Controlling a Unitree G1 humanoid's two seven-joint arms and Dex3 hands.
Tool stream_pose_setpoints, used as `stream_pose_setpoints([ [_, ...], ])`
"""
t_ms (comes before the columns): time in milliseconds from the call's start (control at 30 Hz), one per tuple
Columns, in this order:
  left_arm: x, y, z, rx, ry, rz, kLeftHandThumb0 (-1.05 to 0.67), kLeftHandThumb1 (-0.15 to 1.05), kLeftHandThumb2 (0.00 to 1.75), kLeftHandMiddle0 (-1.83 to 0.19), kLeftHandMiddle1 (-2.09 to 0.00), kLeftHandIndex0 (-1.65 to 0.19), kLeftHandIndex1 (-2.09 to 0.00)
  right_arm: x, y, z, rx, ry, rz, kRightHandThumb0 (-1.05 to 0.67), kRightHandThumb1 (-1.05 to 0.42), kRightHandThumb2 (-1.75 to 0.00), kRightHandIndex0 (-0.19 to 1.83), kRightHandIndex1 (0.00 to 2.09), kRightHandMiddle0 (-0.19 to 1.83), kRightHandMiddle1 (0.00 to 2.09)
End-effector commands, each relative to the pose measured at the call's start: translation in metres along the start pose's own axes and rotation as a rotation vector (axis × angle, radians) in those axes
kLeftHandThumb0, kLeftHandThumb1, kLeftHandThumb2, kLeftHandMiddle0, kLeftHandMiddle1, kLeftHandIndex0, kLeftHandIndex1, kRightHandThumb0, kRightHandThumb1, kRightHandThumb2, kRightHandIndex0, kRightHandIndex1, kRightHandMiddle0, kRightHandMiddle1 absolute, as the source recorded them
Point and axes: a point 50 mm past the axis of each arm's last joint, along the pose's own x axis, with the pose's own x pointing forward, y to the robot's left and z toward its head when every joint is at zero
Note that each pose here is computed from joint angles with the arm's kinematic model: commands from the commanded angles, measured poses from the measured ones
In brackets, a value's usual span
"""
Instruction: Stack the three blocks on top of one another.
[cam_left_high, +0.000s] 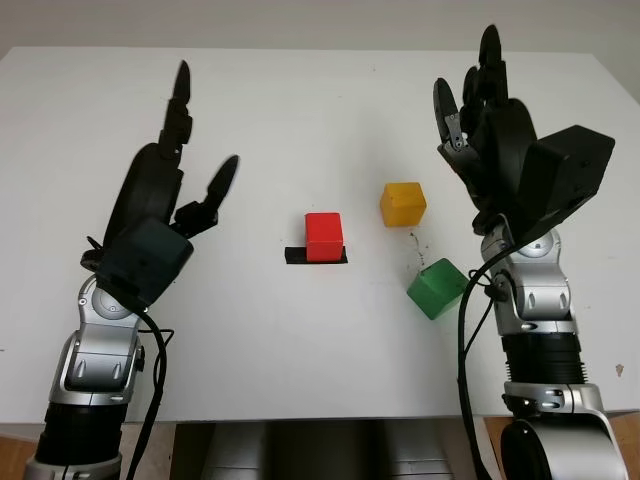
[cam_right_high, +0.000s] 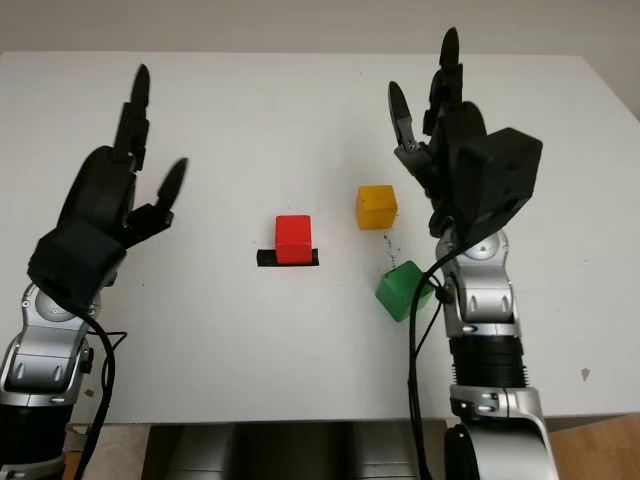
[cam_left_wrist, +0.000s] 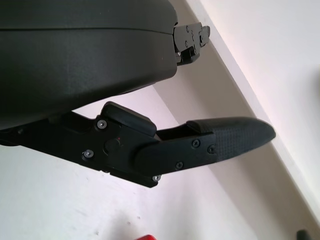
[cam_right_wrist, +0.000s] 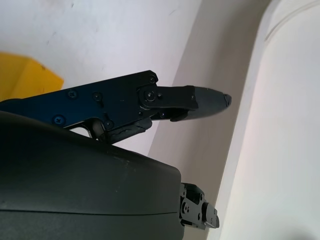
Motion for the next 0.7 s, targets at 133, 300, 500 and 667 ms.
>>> stream_pose_setpoints([
  [133, -0.001, 0.008, -0.012, -0.098, 0.029, 0.035, -0.80, 1.05, 0.68, 0.19, 0.00, 0.19, 0.00, 0.021, -0.028, 0.017, -0.207, 0.043, 0.075, -0.63, -0.97, -0.06, 0.01, 0.11, 0.05, 0.12],
  [300, 0.000, 0.015, -0.016, -0.170, 0.077, 0.093, -0.83, 1.05, 0.64, 0.19, 0.00, 0.19, 0.00, 0.034, -0.038, 0.033, -0.500, 0.051, 0.182, -0.63, -0.89, -0.04, 0.18, 0.18, 0.21, 0.18],
  [500, 0.000, 0.018, -0.015, -0.177, 0.079, 0.109, -0.84, 1.05, 0.60, 0.19, 0.00, 0.19, 0.00, 0.046, -0.039, 0.043, -0.776, 0.073, 0.271, -0.65, -0.84, -0.04, 0.22, 0.18, 0.27, 0.17],
  [667, 0.000, 0.018, -0.014, -0.177, 0.078, 0.107, -0.82, 1.05, 0.60, 0.19, 0.00, 0.19, 0.00, 0.050, -0.036, 0.045, -0.829, 0.098, 0.307, -0.58, -0.79, -0.04, 0.28, 0.18, 0.29, 0.15],
])
